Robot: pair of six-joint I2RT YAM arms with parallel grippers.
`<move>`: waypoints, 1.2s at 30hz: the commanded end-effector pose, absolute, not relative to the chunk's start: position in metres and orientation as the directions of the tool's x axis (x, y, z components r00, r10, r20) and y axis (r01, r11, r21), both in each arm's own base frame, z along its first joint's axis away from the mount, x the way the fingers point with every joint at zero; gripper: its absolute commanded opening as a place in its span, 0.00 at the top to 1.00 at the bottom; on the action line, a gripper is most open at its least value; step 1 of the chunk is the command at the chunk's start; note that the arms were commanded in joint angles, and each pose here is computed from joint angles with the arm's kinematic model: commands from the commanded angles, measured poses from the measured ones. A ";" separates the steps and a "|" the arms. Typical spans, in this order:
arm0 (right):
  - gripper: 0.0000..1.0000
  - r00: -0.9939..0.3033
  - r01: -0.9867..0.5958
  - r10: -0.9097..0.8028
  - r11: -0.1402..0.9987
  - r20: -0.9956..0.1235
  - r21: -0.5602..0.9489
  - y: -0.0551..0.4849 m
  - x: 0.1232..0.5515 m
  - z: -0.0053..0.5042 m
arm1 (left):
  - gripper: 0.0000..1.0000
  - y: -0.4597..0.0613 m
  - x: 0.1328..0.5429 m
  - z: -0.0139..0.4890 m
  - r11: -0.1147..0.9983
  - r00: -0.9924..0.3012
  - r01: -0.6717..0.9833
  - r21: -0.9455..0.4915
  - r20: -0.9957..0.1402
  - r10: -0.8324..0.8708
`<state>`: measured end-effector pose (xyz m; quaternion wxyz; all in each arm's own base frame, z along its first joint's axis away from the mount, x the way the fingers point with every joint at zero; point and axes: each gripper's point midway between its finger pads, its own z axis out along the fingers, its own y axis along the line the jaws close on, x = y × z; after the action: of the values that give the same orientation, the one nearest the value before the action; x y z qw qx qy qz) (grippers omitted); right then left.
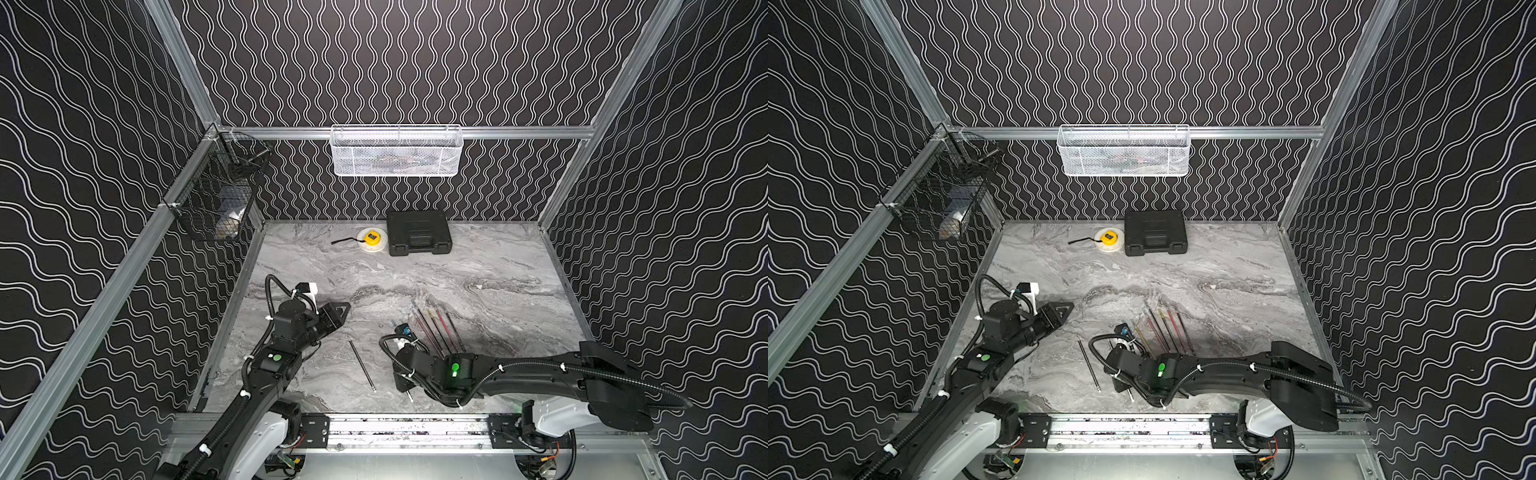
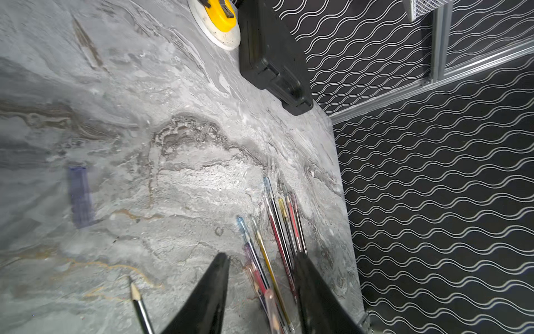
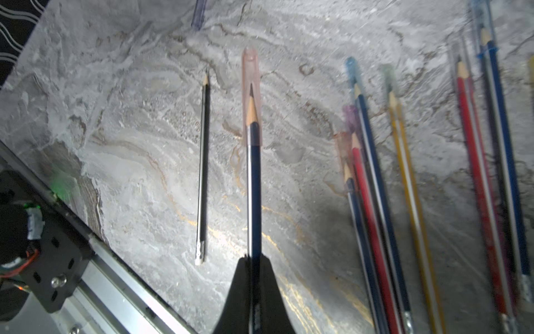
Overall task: Remove the protective cover of the pencils
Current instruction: Pick up the pencil from the center of the board, then adjust the pencil at the center of the board.
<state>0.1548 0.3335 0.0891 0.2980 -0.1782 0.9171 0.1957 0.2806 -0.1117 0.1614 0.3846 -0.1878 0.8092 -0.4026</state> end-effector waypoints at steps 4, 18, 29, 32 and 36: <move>1.00 -0.722 -0.289 0.016 0.902 -0.692 0.322 0.281 0.229 0.131 | 0.58 -0.121 0.288 0.171 0.552 -0.632 0.062 -0.832 -0.461 -0.623; 1.00 -0.697 0.314 0.508 0.851 -0.506 0.421 0.068 0.361 0.093 | 0.59 -0.133 0.302 0.168 0.513 -0.649 0.069 -0.856 -0.429 -0.629; 1.00 -0.692 0.421 0.615 0.770 -0.379 0.480 0.035 0.360 0.049 | 0.58 -0.126 0.291 0.175 0.528 -0.613 0.076 -0.846 -0.458 -0.644; 1.00 -0.673 0.473 0.644 0.753 -0.363 0.458 0.026 0.358 0.039 | 0.57 -0.127 0.291 0.174 0.533 -0.617 0.074 -0.843 -0.458 -0.639; 1.00 -0.676 0.478 0.655 0.738 -0.338 0.476 0.030 0.358 0.029 | 0.58 -0.130 0.295 0.172 0.535 -0.632 0.073 -0.842 -0.454 -0.628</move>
<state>0.3509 0.0271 0.0262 0.2393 0.3090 0.9059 0.1629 0.2911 -0.1290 0.1671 0.3842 -0.1816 0.7872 -0.4469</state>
